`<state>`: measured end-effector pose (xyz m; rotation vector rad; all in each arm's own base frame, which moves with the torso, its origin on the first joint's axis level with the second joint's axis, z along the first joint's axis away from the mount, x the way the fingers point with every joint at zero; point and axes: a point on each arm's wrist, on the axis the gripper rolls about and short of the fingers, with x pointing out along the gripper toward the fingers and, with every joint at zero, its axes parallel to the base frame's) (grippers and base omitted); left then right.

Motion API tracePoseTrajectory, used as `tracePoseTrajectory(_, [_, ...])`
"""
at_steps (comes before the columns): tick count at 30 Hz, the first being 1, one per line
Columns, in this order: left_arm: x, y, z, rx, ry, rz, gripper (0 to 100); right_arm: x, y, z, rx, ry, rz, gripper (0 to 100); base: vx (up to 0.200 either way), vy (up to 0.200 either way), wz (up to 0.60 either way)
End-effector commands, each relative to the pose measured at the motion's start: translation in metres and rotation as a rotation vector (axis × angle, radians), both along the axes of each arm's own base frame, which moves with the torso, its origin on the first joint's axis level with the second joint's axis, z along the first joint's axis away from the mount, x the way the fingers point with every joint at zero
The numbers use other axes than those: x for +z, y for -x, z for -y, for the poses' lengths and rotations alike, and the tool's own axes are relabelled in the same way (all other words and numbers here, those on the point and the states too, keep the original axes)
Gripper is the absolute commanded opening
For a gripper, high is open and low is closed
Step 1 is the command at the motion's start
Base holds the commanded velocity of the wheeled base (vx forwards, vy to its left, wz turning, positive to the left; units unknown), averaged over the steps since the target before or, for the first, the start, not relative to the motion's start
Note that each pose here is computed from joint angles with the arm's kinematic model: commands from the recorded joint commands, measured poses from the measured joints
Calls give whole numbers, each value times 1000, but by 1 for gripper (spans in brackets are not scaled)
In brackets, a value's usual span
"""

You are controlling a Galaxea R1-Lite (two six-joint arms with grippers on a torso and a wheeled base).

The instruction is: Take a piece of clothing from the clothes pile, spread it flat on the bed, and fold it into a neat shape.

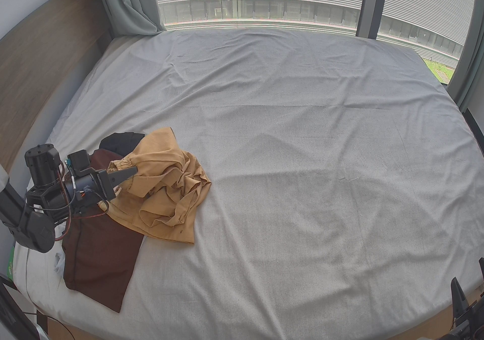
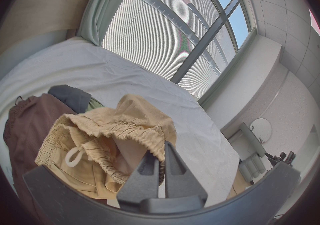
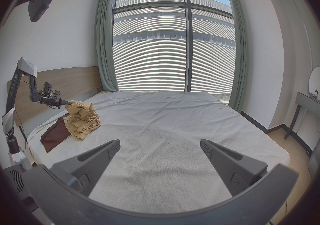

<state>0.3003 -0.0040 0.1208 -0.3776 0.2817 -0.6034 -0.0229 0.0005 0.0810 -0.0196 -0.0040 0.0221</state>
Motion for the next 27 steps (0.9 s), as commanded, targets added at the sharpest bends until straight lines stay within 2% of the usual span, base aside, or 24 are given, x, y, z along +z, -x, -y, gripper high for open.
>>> tracePoseTrajectory(1, [19, 9, 12, 19, -10, 68, 0, -5, 0, 0, 1, 0, 1, 100, 0, 0, 0])
tracePoseTrajectory(6, [27, 19, 25, -13, -8, 90, 0, -5, 0, 0, 1, 0, -1, 100, 0, 0, 0])
tracePoseTrajectory(10, [28, 19, 27, -18, -7, 94, 0, -5, 0, 0, 1, 0, -1, 100, 0, 0, 0])
tracePoseTrajectory(22, [38, 28, 48, 21, -9, 121, 0, -5, 0, 0, 1, 0, 1, 100, 0, 0, 0])
tracePoseTrajectory(27, [48, 38, 64, 37, 58, 114, 0, -5, 0, 0, 1, 0, -1, 100, 0, 0, 0])
